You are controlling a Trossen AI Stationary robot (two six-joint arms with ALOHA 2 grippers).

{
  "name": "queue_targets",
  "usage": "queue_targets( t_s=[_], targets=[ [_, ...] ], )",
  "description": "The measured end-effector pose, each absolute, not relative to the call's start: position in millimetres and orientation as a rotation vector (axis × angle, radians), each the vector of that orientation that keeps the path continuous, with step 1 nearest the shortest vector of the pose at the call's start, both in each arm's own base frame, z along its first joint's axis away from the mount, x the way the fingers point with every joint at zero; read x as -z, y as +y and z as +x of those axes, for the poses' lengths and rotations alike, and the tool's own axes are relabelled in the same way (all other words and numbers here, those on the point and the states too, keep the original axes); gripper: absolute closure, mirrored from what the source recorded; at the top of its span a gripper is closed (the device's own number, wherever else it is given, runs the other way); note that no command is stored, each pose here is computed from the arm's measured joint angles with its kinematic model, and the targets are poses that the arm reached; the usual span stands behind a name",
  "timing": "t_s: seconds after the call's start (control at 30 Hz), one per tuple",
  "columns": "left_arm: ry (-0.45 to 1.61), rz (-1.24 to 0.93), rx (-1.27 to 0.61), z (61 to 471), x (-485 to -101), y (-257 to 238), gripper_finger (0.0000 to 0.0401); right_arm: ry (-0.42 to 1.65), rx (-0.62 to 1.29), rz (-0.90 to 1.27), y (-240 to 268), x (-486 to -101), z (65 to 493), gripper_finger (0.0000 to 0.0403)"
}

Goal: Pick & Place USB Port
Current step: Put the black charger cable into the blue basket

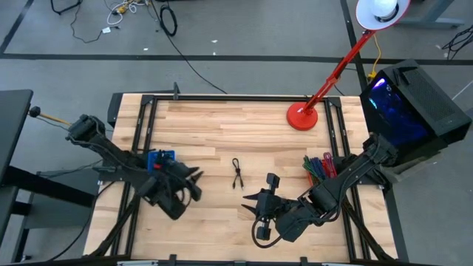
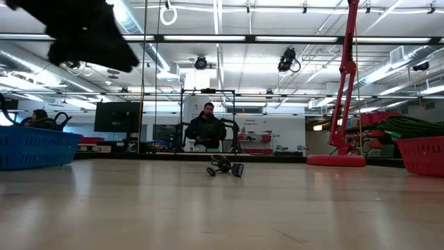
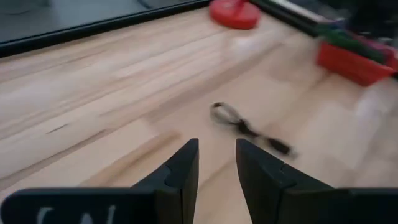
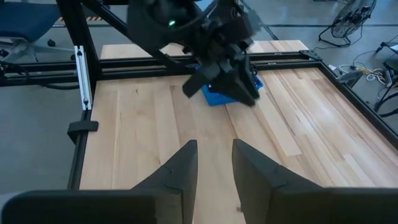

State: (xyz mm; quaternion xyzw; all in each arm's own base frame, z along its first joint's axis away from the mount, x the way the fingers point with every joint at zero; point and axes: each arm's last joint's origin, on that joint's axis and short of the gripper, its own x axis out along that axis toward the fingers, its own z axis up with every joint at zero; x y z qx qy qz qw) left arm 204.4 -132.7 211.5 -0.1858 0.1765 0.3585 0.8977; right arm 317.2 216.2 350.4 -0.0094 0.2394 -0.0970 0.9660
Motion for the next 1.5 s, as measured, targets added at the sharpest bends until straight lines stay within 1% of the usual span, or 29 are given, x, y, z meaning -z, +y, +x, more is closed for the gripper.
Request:
queue_targets(
  t_s=[0.2,0.43,0.63,0.73,0.93,1.03,1.1,1.23,1.37,1.5],
  targets=[
    [0.419,-0.390,-0.691,237.4,-208.9,-108.4,0.0288,0.484,0.197,-0.015,216.2,-350.4,317.1,0.0303],
    [0.514,-0.474,-0.673,258.6,-208.9,-71.5,0.0288,0.485,0.196,-0.020,216.2,-350.4,317.2,0.0303],
    [0.511,-0.525,-0.530,279.9,-209.4,-59.4,0.0288,0.484,0.197,-0.017,216.2,-350.4,317.2,0.0303],
    [0.531,-0.543,-0.512,291.6,-196.9,-55.2,0.0288,0.482,0.197,-0.008,216.5,-350.6,317.1,0.0303],
    [0.637,-0.523,-0.602,304.9,-158.2,-40.7,0.0287,0.475,0.185,-0.004,219.6,-351.5,315.7,0.0303],
    [0.670,-0.587,-0.599,311.2,-146.1,-29.8,0.0274,0.474,0.181,-0.005,220.9,-351.6,314.8,0.0303],
    [0.658,-0.636,-0.557,317.6,-142.8,-24.7,0.0257,0.472,0.179,-0.003,221.4,-351.9,314.7,0.0303],
    [0.628,-0.660,-0.498,325.0,-141.1,-20.9,0.0219,0.472,0.176,-0.004,222.5,-351.9,313.9,0.0303],
    [0.605,-0.667,-0.508,325.9,-142.4,-19.8,0.0187,0.471,0.175,-0.004,223.1,-351.9,313.5,0.0303],
    [0.575,-0.678,-0.557,325.8,-142.7,-18.4,0.0173,0.470,0.175,-0.004,223.1,-352.0,313.6,0.0303]
  ],
)
